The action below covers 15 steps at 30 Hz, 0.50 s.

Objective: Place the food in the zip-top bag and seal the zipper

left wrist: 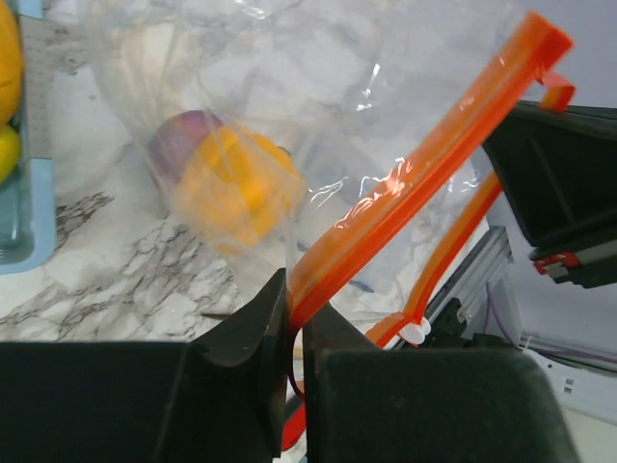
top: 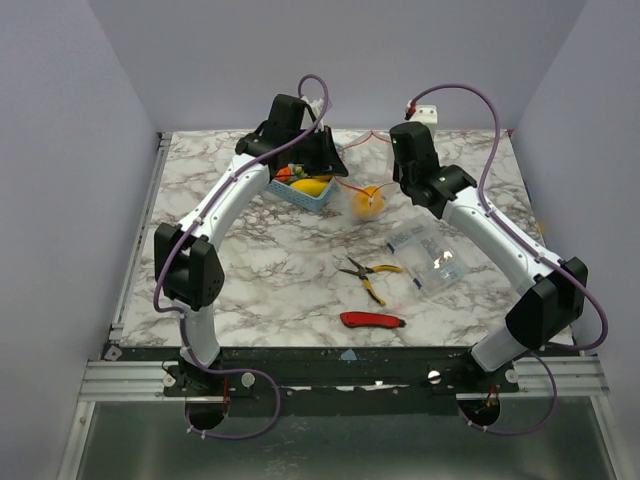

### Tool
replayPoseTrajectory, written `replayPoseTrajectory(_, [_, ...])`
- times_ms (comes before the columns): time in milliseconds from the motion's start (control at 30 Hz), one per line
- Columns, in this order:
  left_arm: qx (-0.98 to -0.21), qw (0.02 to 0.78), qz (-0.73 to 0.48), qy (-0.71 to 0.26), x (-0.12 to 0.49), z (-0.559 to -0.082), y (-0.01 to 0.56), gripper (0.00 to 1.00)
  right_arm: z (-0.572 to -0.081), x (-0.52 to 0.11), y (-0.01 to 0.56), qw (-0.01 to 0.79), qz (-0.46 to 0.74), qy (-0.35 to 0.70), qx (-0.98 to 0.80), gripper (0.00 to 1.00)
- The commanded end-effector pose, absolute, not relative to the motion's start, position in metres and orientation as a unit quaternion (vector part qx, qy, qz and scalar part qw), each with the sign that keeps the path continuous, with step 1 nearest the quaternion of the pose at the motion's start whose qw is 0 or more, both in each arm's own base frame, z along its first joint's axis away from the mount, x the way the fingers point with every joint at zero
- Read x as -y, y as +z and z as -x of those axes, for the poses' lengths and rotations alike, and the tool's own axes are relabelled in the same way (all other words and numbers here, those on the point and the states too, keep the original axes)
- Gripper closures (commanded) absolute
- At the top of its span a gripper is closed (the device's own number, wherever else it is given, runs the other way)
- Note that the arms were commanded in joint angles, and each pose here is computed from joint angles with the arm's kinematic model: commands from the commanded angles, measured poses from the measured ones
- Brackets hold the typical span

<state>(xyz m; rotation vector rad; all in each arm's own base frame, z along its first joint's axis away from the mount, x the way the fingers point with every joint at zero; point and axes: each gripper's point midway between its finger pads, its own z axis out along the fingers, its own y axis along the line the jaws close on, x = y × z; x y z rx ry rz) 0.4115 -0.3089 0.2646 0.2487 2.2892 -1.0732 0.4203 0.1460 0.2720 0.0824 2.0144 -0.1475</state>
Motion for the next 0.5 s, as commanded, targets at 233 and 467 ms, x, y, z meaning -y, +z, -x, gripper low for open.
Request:
replayPoseTrajectory(233, [-0.825, 0.307, -0.152, -0.449, 0.324, -0.408, 0.293, 0.43, -0.448, -0.128, 0.280, 0.551, -0.060, -0.105, -0.826, 0.99])
replayPoseTrajectory(467, [-0.800, 0.398, -0.160, -0.420, 0.295, -0.428, 0.313, 0.27, -0.462, -0.104, 0.283, 0.550, -0.069, -0.133, -0.822, 0.99])
